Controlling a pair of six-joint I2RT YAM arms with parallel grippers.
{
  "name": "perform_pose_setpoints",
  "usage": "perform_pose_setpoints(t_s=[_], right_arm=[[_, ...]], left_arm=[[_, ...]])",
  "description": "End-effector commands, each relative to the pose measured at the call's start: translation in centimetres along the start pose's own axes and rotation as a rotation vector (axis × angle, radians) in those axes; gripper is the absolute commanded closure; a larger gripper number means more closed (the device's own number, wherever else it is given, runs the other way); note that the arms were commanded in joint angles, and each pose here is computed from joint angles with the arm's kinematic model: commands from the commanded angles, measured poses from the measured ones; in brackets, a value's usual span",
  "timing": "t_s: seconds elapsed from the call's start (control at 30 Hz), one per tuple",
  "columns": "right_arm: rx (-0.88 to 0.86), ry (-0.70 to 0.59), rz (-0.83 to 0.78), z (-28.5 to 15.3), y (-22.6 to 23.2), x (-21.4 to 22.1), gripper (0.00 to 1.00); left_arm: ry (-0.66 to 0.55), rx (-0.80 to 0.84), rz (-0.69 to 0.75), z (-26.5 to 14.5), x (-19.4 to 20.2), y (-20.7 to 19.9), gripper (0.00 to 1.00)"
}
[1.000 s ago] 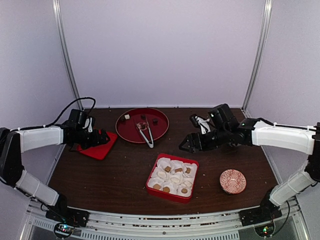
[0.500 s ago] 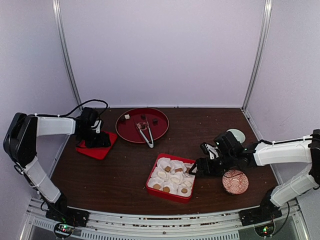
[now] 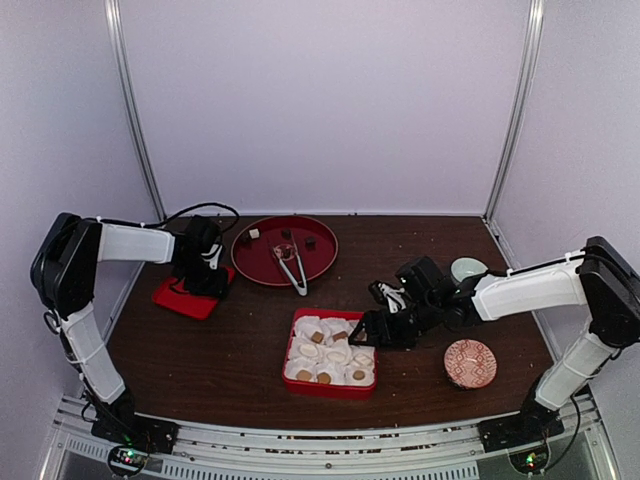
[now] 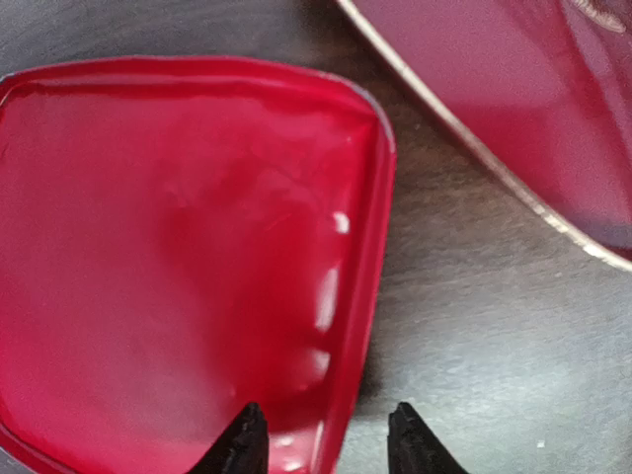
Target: Pack the chocolate
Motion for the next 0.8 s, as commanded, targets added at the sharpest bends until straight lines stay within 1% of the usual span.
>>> perform_pose_setpoints(t_s=[0.0, 0.23, 0.5, 0.57, 0.63, 0.77], right_arm=[[-0.102, 0.0, -0.053, 0.9, 3.0, -0.7, 0.11], [-0.127, -0.01, -0.073, 0.7, 3.8, -0.7, 0.11], [-0.031, -0.147, -0.156, -3.5, 3.2, -1.8, 0.07], [-0.006, -0.201, -0.176, -5.0, 3.1, -2.2, 0.06], [0.019, -0.266, -0.201, -6.6, 3.1, -2.7, 0.05], [0.098, -0.401, -0.254, -9.4, 3.6, -3.6, 0.02]], left_arm=[[0.026, -0.048, 0.035, 0.7, -0.3, 0.3, 0.59], [0.066, -0.078, 0.056, 1.5, 0.1, 0.4, 0.77], [0.124, -0.085, 0.078, 2.0, 1.8, -0.3, 0.99], [0.14, -0.096, 0.085, 1.7, 2.3, -0.5, 1.0], [0.129, -0.104, 0.079, 0.8, 2.6, -0.6, 1.0], [0.039, -0.08, 0.042, -2.6, 2.1, -0.5, 1.0]])
Point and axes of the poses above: each gripper's point midway between its finger pads, its own z axis out along the fingers, its own y axis along the line the jaws close on, x = y × z, the point moved 8 cm from there along -z, back along the fingers, and after that the axes turned 6 degrees about z, right-handed, at the moved point
